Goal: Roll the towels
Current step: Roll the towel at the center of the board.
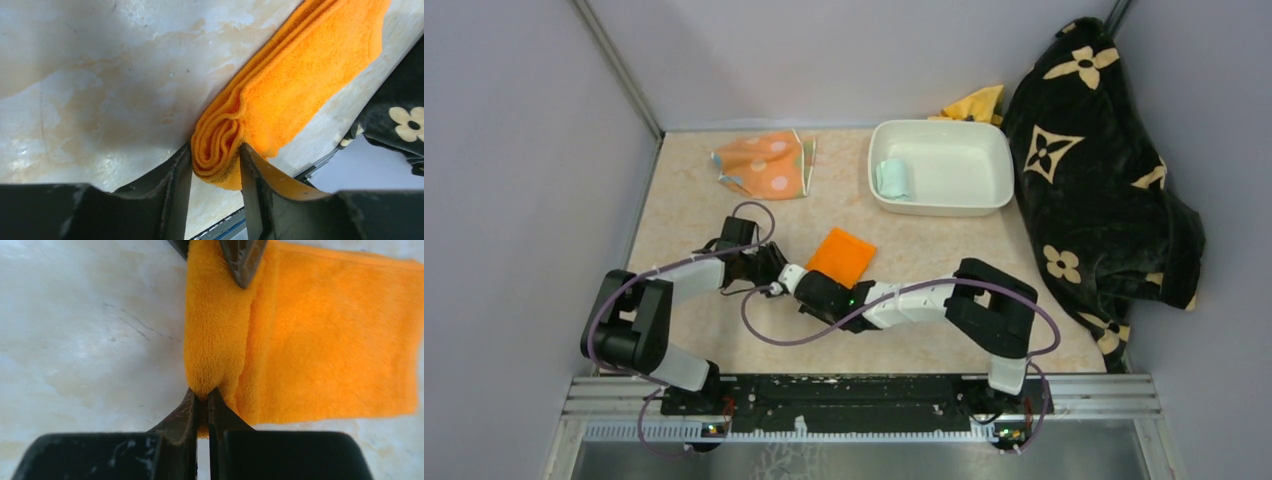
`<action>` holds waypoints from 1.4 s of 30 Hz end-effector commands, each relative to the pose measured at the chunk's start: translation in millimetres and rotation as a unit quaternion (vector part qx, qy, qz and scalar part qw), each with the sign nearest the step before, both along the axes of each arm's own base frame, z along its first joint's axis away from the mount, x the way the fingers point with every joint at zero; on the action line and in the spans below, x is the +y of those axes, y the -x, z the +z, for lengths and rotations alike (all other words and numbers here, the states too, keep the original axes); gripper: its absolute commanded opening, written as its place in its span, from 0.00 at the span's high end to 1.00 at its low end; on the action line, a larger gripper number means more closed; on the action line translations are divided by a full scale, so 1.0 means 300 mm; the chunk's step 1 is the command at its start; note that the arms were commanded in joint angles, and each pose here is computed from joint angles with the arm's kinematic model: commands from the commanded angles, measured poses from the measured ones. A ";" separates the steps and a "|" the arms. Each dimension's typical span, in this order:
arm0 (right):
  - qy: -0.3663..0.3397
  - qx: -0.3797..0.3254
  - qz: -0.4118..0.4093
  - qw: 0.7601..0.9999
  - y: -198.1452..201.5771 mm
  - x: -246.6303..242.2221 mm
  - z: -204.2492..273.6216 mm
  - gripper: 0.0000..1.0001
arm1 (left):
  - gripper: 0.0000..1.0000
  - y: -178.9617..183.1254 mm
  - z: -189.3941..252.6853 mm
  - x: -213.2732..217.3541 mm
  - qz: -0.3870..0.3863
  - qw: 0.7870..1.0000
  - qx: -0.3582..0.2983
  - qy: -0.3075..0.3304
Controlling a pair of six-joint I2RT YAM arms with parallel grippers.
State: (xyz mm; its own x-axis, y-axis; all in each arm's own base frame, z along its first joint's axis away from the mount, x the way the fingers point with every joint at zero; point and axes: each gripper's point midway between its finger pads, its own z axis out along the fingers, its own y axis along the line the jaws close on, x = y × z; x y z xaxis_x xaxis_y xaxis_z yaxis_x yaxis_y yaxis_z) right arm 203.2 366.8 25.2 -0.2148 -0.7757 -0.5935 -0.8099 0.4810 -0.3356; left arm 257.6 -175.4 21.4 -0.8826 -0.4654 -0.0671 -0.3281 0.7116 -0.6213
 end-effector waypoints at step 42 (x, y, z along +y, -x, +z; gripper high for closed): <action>-0.257 0.265 -0.097 0.924 -0.140 -0.086 0.227 0.56 | 0.50 0.085 -0.111 0.076 -0.002 0.997 0.033 -0.075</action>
